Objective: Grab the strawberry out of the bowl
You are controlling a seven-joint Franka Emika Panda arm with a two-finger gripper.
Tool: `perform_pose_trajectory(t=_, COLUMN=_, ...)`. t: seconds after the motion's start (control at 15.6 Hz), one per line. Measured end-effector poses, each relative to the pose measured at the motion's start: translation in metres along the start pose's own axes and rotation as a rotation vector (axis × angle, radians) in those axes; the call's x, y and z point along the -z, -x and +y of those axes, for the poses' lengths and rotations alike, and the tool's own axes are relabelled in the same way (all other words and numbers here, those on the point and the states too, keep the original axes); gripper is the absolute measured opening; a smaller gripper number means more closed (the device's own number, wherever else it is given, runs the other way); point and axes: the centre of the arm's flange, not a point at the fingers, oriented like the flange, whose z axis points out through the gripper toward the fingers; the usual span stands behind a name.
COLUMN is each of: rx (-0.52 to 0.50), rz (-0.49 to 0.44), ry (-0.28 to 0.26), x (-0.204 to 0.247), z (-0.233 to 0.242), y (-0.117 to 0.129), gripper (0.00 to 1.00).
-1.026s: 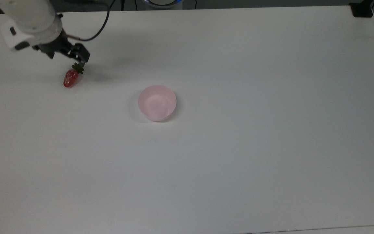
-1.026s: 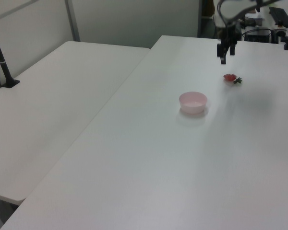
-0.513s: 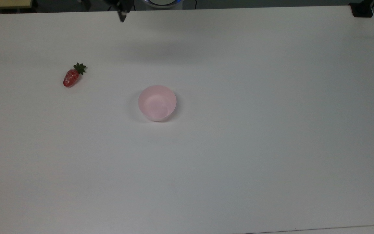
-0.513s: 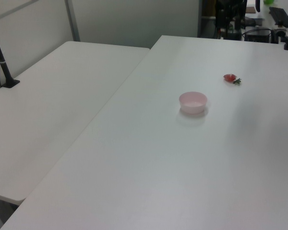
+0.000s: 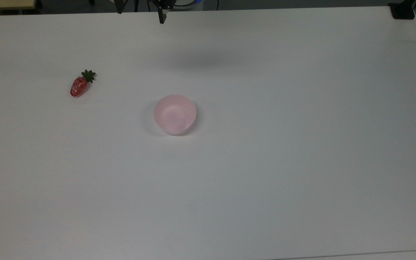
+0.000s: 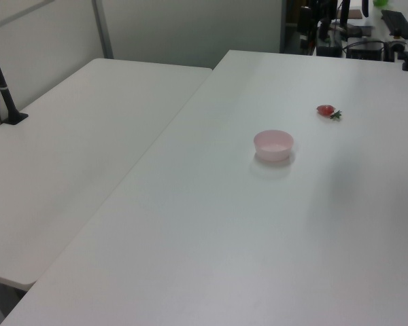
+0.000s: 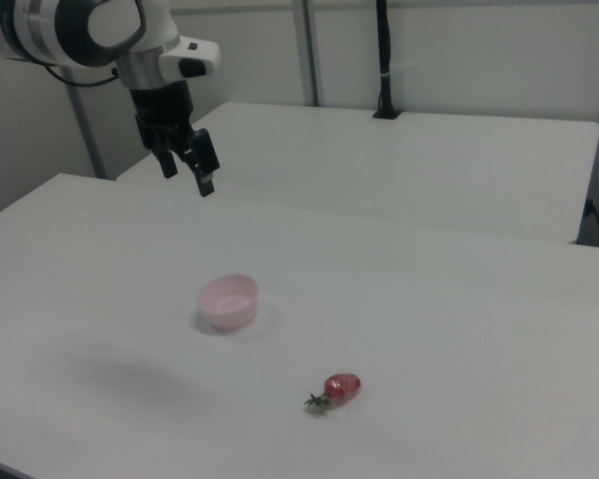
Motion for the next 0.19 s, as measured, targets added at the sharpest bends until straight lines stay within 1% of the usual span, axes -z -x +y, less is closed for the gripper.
perform_pose_trajectory(t=0.19, rx=0.068, rz=0.03, ry=-0.002, x=0.0019, z=0.0028, y=-0.0044, gripper=1.0)
